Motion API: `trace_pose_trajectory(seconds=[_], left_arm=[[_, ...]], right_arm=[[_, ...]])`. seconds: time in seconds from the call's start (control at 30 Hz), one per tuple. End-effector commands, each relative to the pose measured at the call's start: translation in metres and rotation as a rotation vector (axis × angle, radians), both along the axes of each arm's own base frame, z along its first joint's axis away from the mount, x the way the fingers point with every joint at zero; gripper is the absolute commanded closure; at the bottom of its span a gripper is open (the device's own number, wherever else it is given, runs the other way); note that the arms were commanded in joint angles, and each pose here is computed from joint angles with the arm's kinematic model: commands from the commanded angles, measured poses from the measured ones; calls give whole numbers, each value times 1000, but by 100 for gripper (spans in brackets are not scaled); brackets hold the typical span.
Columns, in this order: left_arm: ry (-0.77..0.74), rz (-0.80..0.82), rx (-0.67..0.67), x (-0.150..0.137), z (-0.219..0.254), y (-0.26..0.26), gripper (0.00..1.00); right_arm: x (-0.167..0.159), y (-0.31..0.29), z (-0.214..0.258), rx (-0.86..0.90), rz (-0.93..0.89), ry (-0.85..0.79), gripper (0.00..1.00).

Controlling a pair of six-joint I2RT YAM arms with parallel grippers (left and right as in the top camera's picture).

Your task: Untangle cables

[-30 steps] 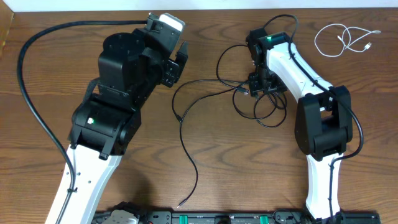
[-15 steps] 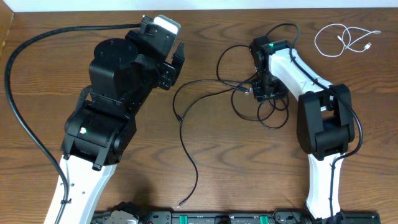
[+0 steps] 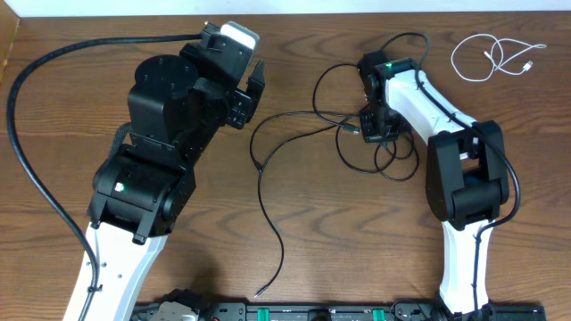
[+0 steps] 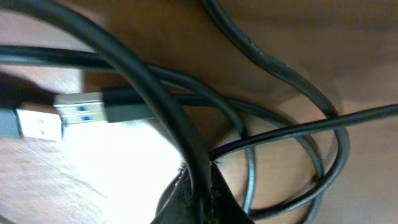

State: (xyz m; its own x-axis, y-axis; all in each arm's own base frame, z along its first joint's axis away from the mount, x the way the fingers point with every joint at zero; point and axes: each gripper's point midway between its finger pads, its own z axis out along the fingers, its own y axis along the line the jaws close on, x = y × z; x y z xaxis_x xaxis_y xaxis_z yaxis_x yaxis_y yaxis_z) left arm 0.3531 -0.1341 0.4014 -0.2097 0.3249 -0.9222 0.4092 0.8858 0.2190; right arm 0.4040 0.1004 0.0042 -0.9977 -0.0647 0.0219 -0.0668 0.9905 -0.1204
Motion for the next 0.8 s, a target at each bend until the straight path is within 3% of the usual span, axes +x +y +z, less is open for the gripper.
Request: trace_pose_trajectory(seconds=[0.0, 0.2, 0.43, 0.6, 0.77], left_arm=[[-20, 11, 14, -2, 6, 5, 34], [-18, 10, 19, -2, 5, 5, 34], [-12, 10, 21, -1, 3, 4, 34], [-4, 9, 24, 2, -1, 3, 34], [9, -8, 22, 4, -5, -1, 34]], right_arm=[[11, 28, 15, 165, -4, -58, 99], [44, 67, 85, 403, 50, -280, 99], [53, 80, 240, 565, 138, -672, 99], [34, 59, 362, 606, 110, -1007, 99], [-12, 13, 458, 586, 57, -1273, 99]])
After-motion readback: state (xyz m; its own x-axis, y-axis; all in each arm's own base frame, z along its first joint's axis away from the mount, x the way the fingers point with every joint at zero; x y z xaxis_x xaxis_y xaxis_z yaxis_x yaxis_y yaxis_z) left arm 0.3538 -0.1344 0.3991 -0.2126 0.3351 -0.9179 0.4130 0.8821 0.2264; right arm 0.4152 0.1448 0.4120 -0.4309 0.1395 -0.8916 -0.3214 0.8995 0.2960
